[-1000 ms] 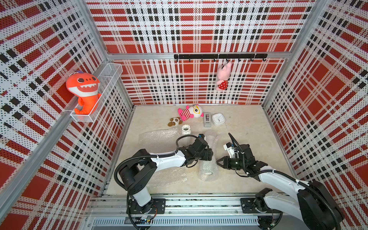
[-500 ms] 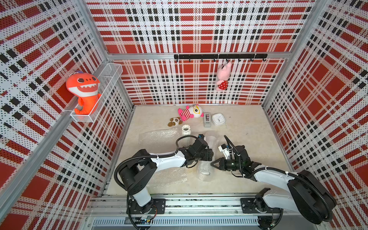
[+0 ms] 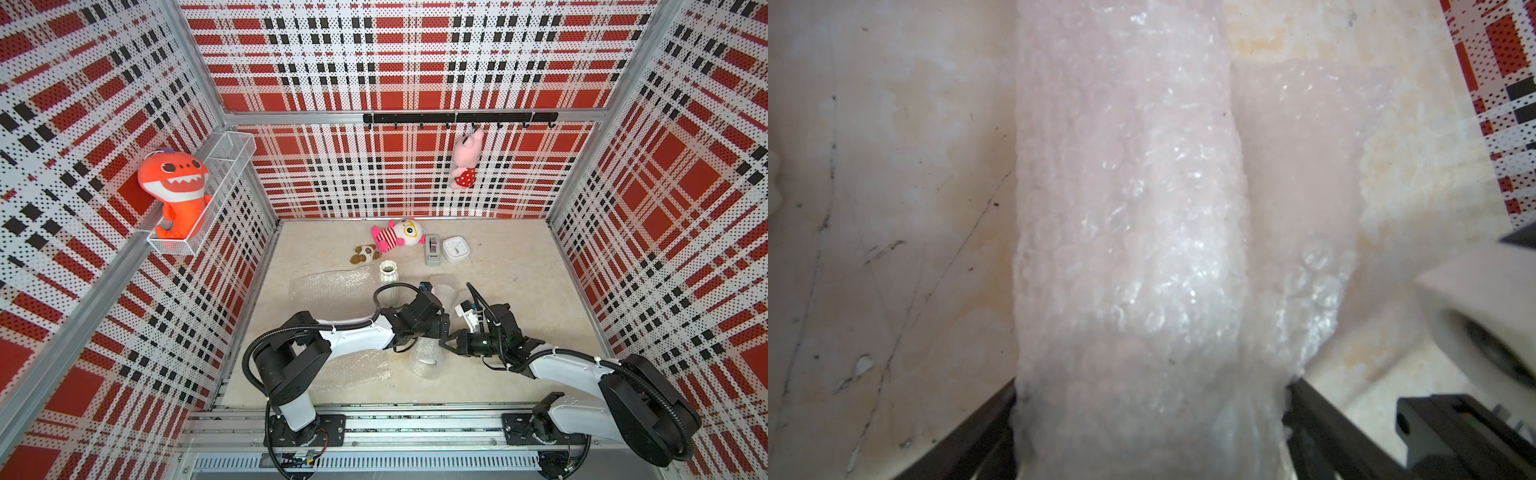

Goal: Wrap vases in bubble wrap
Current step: Wrap the vase in bubble wrap.

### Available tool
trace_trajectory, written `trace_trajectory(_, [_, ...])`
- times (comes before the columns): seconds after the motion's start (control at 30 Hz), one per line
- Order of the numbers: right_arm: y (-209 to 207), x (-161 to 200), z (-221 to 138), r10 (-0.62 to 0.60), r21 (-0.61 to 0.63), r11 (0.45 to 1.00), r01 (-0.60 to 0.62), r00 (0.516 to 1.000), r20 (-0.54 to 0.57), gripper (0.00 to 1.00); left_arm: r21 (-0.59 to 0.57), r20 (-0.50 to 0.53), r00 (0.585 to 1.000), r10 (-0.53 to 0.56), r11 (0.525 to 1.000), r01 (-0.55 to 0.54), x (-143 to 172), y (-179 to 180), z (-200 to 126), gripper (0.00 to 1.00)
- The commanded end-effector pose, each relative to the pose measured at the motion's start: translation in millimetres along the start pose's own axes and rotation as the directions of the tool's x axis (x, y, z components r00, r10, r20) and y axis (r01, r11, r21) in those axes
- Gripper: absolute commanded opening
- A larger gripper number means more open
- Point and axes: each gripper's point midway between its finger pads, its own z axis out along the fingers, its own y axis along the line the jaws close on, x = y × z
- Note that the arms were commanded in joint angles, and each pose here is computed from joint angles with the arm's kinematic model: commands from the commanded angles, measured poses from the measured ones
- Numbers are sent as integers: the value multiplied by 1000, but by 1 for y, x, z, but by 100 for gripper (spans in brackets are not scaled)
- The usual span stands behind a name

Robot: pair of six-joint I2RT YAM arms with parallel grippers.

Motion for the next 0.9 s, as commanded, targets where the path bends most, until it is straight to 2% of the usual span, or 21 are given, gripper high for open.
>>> trace_trajectory(0.0, [6, -12, 0, -49, 3, 999, 49, 997, 52, 0, 22, -47, 998, 37, 999, -36, 15, -12, 0, 91])
trace_trajectory(0.37, [15, -12, -7, -109, -10, 994, 110, 992, 60, 1, 5, -45, 999, 25, 1000, -25, 16, 10, -8, 75])
trace_trajectory(0.43, [19, -15, -12, -132, -10, 991, 133, 989, 64, 6, 6, -46, 998, 31, 1000, -30, 16, 11, -10, 73])
trace_trajectory(0.5, [10, -18, -20, -143, 60, 988, 140, 988, 64, 9, 8, -61, 997, 37, 999, -36, 21, 14, -9, 73])
trace_trajectory(0.57, [-9, -26, -31, -122, 131, 985, 110, 989, 86, 10, 13, -75, 996, 44, 999, -43, 24, 15, -8, 72])
trace_trajectory(0.7, [-31, -55, -49, -58, 175, 984, 27, 983, 174, 10, 35, -86, 994, 73, 997, -70, 28, 12, -9, 71])
trace_trajectory(0.77, [-39, -63, -47, -57, 214, 977, 21, 985, 162, 8, 46, -86, 992, 88, 995, -84, 28, 10, -11, 71])
trace_trajectory(0.87, [-34, -77, -36, -59, 160, 987, 31, 983, 174, 4, 64, -89, 990, 106, 993, -101, 30, 6, -12, 71])
